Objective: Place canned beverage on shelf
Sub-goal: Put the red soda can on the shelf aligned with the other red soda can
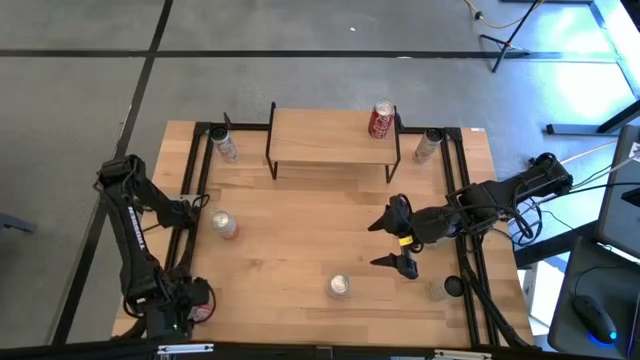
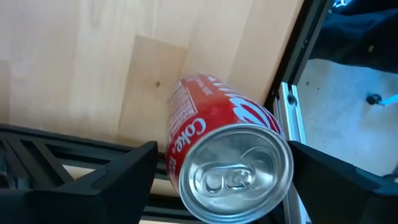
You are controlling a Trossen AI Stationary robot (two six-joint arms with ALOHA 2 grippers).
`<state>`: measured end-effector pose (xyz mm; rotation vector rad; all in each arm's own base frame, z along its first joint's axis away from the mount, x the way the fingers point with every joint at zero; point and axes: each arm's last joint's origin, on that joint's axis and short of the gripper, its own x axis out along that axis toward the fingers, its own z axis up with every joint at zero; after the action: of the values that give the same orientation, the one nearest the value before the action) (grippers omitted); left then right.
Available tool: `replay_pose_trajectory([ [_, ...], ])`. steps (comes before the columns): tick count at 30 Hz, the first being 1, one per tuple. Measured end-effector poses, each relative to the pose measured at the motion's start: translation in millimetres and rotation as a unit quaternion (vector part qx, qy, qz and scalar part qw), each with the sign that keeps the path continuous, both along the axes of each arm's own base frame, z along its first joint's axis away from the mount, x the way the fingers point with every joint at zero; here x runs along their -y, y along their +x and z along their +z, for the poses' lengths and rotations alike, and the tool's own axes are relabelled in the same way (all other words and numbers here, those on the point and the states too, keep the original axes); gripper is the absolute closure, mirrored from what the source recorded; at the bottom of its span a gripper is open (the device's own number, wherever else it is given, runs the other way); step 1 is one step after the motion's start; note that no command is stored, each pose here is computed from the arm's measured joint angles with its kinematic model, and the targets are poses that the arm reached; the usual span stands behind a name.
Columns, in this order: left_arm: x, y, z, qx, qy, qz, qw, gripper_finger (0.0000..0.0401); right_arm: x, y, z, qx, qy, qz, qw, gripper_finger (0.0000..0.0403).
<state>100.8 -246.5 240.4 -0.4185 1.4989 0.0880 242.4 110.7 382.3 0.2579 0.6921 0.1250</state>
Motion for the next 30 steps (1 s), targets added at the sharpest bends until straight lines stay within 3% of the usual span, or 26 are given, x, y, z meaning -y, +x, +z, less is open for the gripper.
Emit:
replay_pose_trajectory([
  [6, 2, 2, -6, 0.014, 0.019, 0.017, 1.0, 0.0038, 0, 0, 0, 0.0, 0.0, 0.0, 1.0, 0.001],
  [15, 20, 3, -32, -0.042, 0.033, -0.01, 0.999, 0.0039, 0, 0, 0, 0.0, 0.0, 0.0, 1.0, 0.001],
  [19, 22, 3, -39, -0.054, 0.046, -0.019, 0.997, 0.0062, 0, 0, 0, 0.0, 0.0, 0.0, 1.0, 0.001],
  [24, 19, 11, -39, -0.039, 0.05, -0.008, 0.998, 0.012, 0, 0, 0, -0.006, 0.023, -0.018, 1.0, 0.001],
  [30, 4, 38, -20, -0.024, 0.031, -0.012, 0.999, 0.0126, -1, 1, 1, -0.004, 0.035, -0.021, 0.999, 0.001],
])
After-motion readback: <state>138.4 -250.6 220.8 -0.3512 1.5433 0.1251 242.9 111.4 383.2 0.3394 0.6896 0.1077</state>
